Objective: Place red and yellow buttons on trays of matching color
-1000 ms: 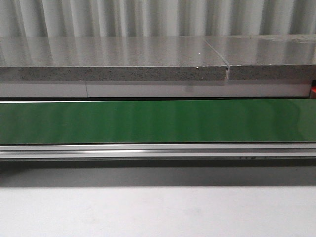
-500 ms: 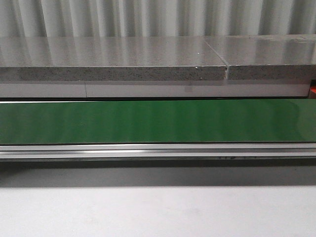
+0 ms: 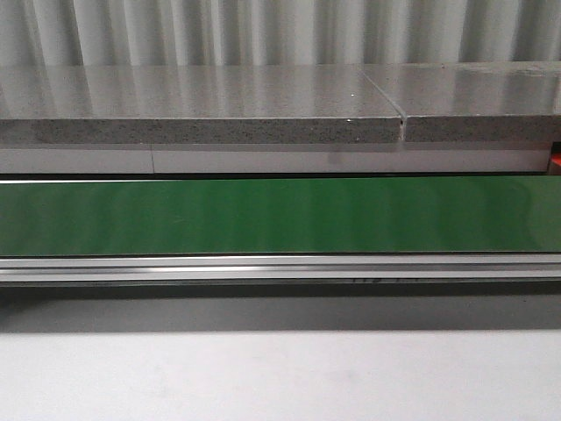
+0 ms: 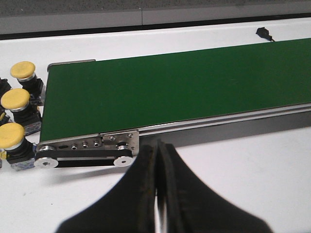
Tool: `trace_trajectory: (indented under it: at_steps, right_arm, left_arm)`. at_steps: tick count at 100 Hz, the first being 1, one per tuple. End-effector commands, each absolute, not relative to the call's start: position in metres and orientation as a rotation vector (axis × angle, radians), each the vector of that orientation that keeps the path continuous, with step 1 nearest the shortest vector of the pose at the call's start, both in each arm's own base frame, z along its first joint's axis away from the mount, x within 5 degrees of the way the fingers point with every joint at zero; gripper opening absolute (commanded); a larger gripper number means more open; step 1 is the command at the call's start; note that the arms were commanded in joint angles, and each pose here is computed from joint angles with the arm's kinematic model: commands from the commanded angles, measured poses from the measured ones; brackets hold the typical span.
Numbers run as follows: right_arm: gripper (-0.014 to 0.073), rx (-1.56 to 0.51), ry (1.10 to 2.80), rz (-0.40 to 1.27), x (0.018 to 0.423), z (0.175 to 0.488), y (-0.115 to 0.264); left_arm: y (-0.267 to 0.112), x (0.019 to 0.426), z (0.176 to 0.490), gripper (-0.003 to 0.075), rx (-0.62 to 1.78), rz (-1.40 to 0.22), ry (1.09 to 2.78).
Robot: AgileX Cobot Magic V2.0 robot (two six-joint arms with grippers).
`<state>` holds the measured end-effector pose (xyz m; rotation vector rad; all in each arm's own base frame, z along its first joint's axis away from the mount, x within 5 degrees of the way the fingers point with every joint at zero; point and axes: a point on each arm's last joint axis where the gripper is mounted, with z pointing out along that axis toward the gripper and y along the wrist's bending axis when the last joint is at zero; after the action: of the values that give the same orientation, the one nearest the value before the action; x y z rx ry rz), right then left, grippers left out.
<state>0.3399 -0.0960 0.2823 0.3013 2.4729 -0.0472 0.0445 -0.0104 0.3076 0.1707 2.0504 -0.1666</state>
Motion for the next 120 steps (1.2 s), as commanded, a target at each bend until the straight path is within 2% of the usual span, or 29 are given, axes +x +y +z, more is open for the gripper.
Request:
trace_trajectory:
  at_steps: [1,22,54,87,120]
  right_arm:
    - [-0.0068,0.215,2.334,-0.073,0.326,0.315,-0.077]
    - [-0.0068,0.085,2.310,-0.025,0.292,0.317,-0.036]
    - [-0.0068,-0.035,2.242,0.018,0.237,0.319,-0.004]
    - [-0.0068,-0.074,2.093,0.030,0.171,0.323,0.005]
    - [-0.0068,-0.073,1.946,0.024,0.104,0.306,0.005]
  left_arm:
    - [-0.011,0.047,0.320,-0.0020,0.169,-0.181,1.969]
    - [-0.011,0.047,0.320,-0.0020,0.169,-0.181,1.969]
    - [-0.011,0.047,0.320,-0.0020,0.169,-0.181,1.969]
    - [-0.012,0.048,0.323,-0.0020,0.167,-0.183,1.943]
    - [-0.012,0.049,0.326,-0.0020,0.161,-0.196,1.908]
